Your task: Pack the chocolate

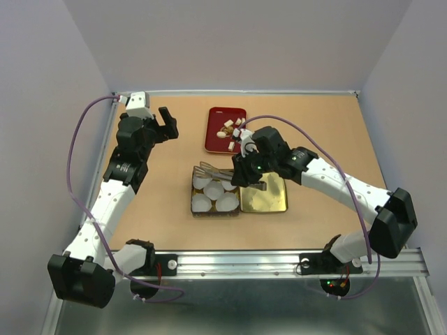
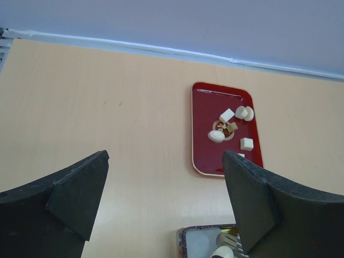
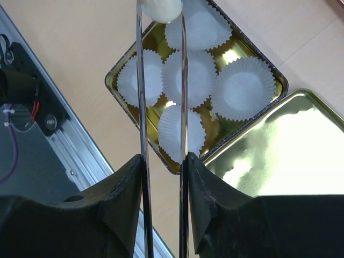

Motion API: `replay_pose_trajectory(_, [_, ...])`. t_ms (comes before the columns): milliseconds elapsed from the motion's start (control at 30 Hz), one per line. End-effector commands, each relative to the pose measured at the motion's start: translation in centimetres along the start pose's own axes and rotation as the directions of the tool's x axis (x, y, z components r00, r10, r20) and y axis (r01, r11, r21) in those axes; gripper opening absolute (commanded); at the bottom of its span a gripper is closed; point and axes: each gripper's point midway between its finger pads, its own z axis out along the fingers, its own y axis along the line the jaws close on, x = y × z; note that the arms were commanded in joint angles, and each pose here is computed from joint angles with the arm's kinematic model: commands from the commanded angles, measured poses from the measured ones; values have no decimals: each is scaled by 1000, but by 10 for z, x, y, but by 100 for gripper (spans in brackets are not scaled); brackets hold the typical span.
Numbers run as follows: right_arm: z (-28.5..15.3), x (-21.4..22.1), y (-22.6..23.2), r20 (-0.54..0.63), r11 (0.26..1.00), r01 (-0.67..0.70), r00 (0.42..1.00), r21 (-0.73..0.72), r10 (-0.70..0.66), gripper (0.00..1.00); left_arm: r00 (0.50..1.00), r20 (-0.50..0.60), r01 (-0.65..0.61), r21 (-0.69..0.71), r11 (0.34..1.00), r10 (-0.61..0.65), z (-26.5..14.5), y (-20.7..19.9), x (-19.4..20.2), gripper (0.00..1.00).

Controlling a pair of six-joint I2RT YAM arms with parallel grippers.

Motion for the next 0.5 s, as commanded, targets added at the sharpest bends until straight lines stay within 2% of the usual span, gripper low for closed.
replay_pose_trajectory(0, [0,-8,7,21,999,44,999,-17,-44,42,998,65,-10,10,1000,9,-4,-6,-27,99])
replay_pose_trajectory(167, [3,-8,6,10,999,48,999,-16,-48,47,998,63,-10,9,1000,10,-3,-6,-26,99])
replay_pose_trajectory(467, [3,-10,5,9,998,59,998,-3,-59,50,998,61,-12,7,1000,12,-3,-5,-26,99])
